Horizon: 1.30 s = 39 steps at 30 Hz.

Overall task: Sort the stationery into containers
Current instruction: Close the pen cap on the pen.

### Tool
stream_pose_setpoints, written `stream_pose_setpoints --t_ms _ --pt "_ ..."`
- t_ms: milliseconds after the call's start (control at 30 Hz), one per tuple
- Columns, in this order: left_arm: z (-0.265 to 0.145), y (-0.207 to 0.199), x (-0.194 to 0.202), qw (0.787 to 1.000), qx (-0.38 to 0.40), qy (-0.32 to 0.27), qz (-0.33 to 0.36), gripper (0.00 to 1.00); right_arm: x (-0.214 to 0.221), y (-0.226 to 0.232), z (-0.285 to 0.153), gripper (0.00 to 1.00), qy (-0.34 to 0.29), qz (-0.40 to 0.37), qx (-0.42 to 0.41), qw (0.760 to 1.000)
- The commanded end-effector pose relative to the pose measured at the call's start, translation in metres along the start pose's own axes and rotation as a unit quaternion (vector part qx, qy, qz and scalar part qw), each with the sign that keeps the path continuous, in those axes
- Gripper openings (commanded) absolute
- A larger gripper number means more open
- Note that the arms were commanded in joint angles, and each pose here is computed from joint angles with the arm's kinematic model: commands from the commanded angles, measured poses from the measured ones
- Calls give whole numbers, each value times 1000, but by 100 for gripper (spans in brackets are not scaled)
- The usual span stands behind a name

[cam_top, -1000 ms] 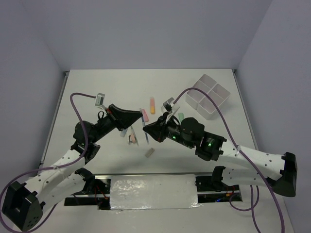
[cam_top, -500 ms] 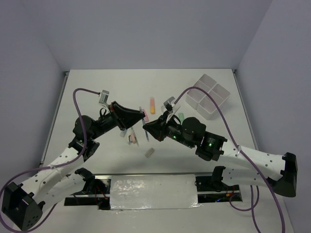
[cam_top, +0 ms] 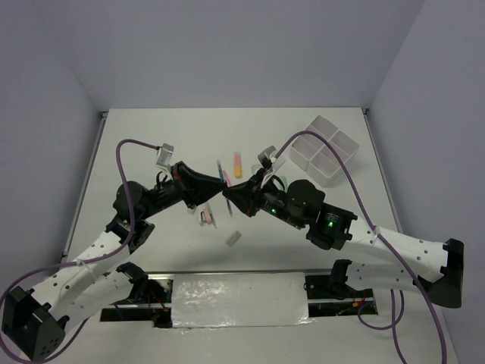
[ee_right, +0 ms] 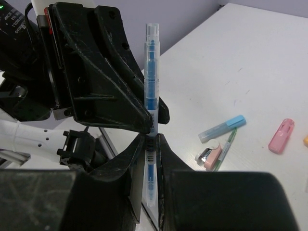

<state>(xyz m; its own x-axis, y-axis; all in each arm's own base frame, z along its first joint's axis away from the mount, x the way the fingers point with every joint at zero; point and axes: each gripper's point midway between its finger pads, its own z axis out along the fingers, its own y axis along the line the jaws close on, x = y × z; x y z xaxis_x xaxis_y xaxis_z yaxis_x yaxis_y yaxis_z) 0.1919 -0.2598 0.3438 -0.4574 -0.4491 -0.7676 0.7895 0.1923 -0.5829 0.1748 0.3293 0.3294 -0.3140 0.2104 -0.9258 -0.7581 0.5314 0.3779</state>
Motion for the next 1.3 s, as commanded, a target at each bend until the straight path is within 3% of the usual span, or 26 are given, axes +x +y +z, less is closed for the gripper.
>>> stream_pose_setpoints --t_ms 0,200,367,433,567,767,900,1067,1100,1167,1200,1233,1267 --pt "0 -22 -15 999 32 -12 37 12 -29 13 3 0 -36 0 -17 999" --pt "0 -27 -23 998 37 -25 49 24 -13 15 5 0 -18 0 -31 999" --pt "2 -35 -30 996 52 -35 62 0 -3 27 1 1 -5 -9 -76 997" --pt "1 -42 -28 994 73 -28 75 0 0 27 1 7 -4 -10 -82 997" --pt "-5 -60 -23 986 128 -23 102 0 11 31 1 32 21 -17 -94 995" --pt "-14 -82 -21 976 179 -25 125 0 3 39 1 41 12 -16 -111 994" --pt "-13 -79 -18 977 172 -16 127 0 -3 40 0 30 1 -17 -112 994" --pt "-11 -70 -10 979 158 -3 125 0 -15 44 -6 30 -20 -19 -119 992" --pt "-12 -70 -10 979 159 -2 125 0 -15 43 -5 26 -19 -20 -118 993" --pt "-12 -70 -9 980 158 -1 125 0 -14 43 -4 8 -15 -23 -117 993" --pt "-11 -69 -10 980 154 -4 128 5 -12 42 -1 0 -11 -24 -115 993" --pt "-10 -67 -12 981 147 -8 127 11 -10 42 -1 0 -8 -25 -116 993" --pt "-9 -63 -17 984 127 -17 121 30 -7 42 -1 0 -5 -26 -118 993"
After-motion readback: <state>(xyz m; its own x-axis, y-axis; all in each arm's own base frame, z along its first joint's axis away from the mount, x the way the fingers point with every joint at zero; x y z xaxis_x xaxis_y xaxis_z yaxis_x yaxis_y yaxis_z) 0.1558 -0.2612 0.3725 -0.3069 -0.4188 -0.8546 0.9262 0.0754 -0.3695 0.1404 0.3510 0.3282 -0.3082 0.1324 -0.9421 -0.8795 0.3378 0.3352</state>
